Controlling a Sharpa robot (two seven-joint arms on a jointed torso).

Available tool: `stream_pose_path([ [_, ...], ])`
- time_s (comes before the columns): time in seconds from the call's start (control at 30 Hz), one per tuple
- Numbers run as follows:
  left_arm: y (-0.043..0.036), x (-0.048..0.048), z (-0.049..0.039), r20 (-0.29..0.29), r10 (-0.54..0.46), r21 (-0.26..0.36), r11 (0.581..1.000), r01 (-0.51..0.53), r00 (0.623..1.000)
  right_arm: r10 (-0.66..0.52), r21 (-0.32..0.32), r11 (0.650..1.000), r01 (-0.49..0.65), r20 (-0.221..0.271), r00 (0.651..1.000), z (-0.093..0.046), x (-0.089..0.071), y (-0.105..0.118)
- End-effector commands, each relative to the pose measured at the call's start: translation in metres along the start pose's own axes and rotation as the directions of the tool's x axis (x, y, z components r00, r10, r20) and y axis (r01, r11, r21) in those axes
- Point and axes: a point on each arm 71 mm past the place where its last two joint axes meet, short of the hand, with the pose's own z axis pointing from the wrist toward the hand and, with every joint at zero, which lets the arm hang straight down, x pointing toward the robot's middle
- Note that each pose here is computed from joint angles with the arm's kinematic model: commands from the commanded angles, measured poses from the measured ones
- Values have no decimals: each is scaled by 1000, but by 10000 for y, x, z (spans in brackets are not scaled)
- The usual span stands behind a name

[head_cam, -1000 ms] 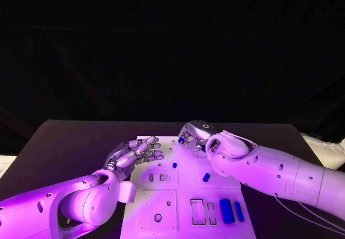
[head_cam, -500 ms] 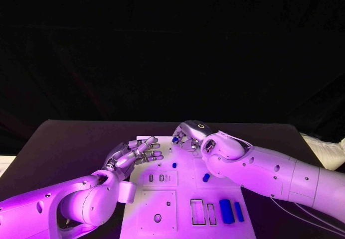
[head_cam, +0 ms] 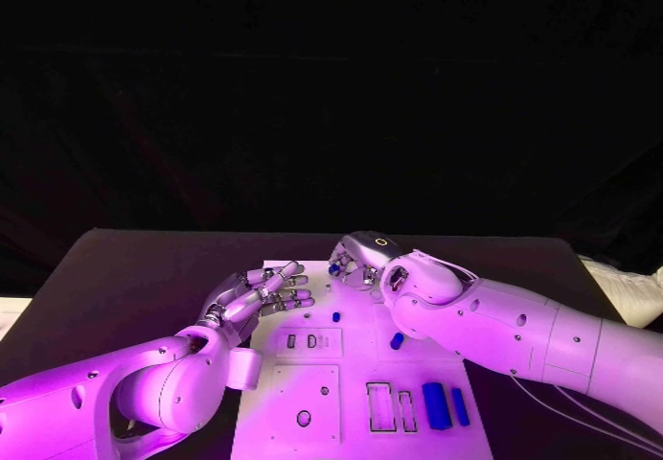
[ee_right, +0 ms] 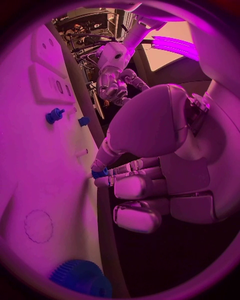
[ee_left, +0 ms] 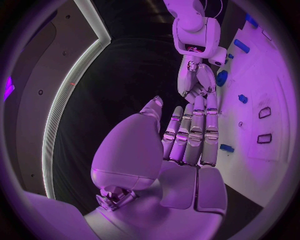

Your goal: Assemble the parts on the task board

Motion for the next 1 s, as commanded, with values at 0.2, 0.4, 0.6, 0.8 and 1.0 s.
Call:
stream_pose_path([
  [0.2,-11,28,1,-23,-12,4,1000,12,1000,-27,20,999,28,-46,999,12,59,-24],
  [0.4,-12,29,1,-24,-13,2,1000,13,1000,-31,32,999,33,-48,998,28,67,-29],
  [0.6,-13,27,1,-24,-13,1,1000,13,1000,-26,30,999,27,-31,999,26,52,-37],
  [0.8,-11,35,2,-31,-17,-1,1000,17,999,14,37,999,-13,-25,1000,-70,-1,-92],
  [1.0,-17,22,-7,-30,-16,-1,1000,16,999,109,87,990,-109,-4,994,-323,-221,-303],
])
